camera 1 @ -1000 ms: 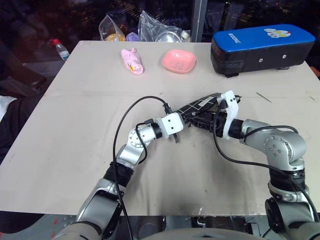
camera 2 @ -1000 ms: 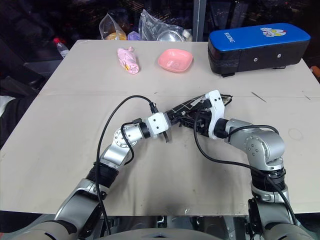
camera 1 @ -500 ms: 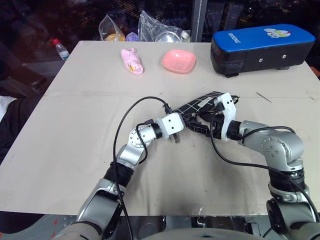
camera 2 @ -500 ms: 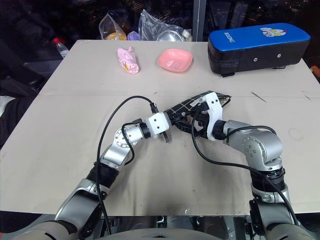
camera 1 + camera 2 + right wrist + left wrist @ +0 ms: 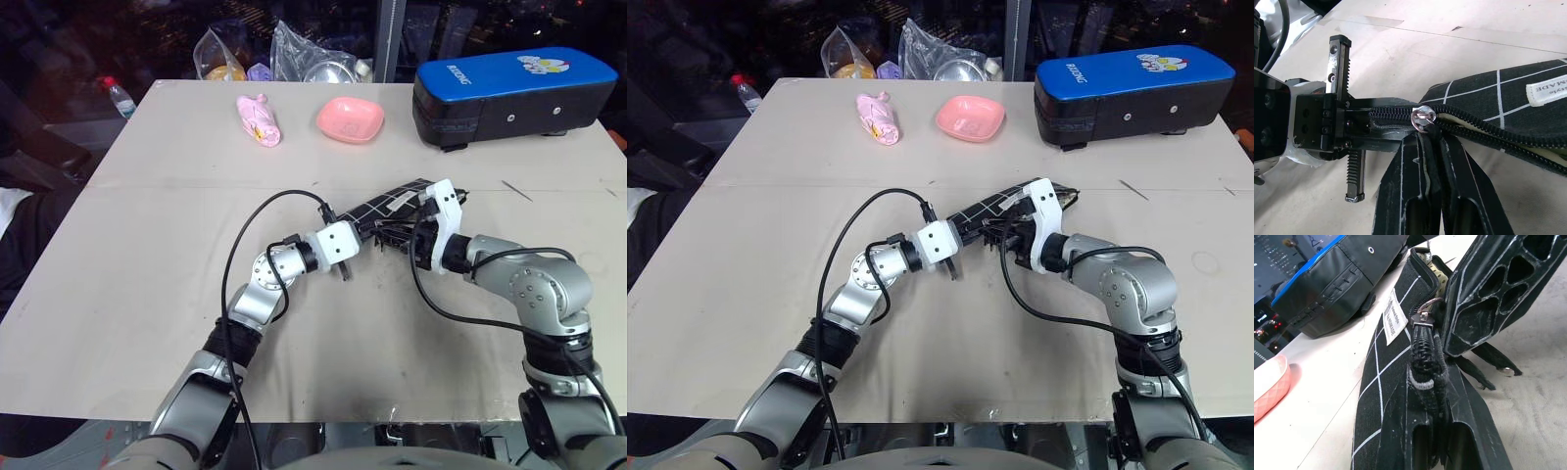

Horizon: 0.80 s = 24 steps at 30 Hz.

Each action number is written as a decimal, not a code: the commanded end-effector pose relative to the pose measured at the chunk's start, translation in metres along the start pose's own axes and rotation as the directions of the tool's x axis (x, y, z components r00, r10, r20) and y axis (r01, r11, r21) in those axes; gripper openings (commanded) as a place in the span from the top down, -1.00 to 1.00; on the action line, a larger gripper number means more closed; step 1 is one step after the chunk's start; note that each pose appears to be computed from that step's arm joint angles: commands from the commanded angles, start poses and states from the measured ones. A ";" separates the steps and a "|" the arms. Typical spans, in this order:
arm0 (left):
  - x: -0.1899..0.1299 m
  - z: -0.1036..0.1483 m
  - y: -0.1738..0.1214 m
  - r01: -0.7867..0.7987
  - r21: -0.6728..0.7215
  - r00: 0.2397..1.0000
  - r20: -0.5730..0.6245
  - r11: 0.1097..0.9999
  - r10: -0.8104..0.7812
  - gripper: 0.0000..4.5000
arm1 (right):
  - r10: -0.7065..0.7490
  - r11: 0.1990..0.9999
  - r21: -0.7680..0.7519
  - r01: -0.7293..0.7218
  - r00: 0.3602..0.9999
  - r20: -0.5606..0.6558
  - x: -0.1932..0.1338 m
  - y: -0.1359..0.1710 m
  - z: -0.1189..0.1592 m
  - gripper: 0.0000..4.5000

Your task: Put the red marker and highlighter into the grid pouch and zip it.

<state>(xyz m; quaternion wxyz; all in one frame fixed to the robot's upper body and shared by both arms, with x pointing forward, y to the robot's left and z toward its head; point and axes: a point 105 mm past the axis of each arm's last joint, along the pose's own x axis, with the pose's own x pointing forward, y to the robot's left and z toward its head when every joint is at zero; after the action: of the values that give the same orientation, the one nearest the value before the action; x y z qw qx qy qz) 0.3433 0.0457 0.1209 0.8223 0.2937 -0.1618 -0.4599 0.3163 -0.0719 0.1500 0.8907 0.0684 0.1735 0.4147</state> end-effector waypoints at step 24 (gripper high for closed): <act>-0.037 -0.020 0.028 -0.093 0.040 0.991 -0.090 0.995 0.096 1.00 | -0.413 0.910 -0.001 0.415 0.907 0.084 -0.077 -0.101 0.017 0.78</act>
<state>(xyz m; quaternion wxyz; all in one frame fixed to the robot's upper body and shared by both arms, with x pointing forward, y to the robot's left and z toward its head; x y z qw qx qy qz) 0.3484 0.0794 0.1166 0.8353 0.3171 -0.1414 -0.4263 0.3534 -0.1902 0.1402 0.9632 0.0446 0.1739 0.1999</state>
